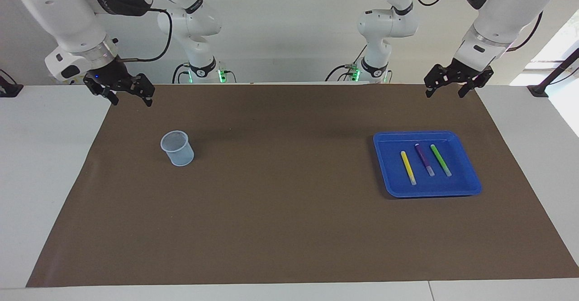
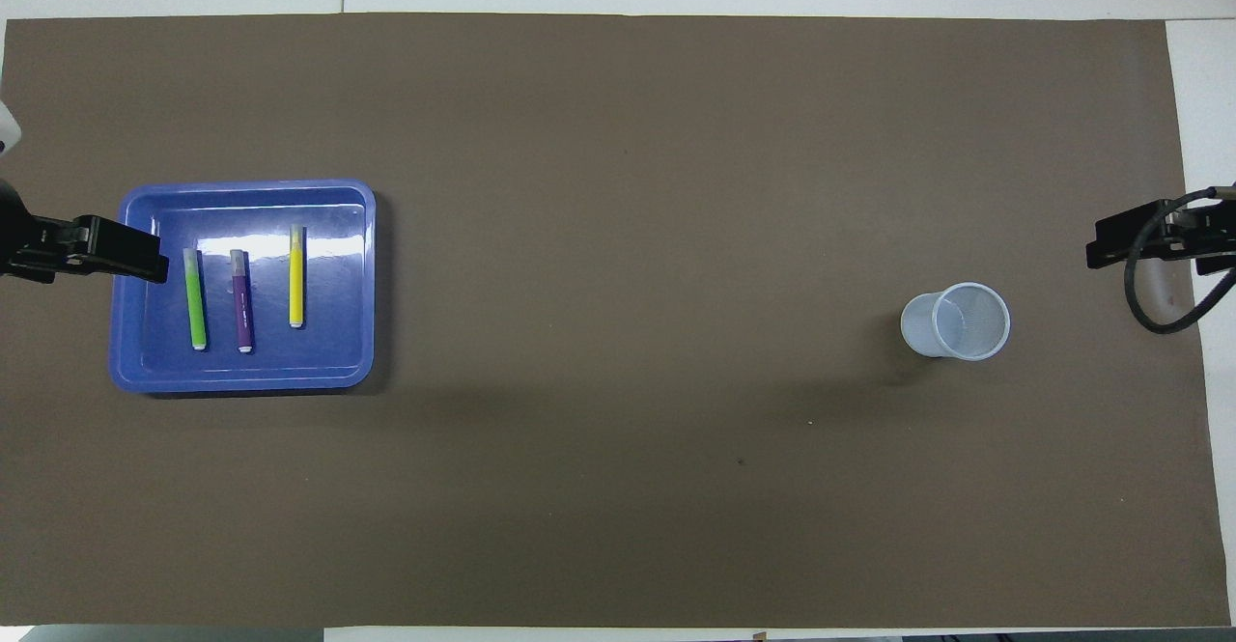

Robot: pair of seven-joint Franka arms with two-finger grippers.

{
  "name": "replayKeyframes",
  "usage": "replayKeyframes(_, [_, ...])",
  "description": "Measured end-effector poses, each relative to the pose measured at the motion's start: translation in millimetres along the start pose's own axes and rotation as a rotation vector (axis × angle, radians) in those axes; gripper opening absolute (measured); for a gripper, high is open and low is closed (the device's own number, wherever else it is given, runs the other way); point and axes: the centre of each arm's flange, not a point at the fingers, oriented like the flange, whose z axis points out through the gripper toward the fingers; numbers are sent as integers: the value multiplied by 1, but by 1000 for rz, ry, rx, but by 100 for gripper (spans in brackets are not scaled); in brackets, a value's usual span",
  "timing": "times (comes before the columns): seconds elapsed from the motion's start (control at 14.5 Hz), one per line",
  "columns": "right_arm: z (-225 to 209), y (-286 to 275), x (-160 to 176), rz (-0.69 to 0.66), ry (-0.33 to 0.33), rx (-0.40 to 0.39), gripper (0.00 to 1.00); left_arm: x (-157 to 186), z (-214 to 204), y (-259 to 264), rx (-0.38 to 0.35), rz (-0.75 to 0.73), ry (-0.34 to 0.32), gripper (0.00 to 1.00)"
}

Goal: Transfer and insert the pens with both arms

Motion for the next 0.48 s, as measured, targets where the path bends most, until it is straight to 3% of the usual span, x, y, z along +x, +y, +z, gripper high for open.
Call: replayKeyframes(0.48, [0, 0, 0, 0, 0, 0, 100, 1, 0, -1, 0, -1, 5, 100])
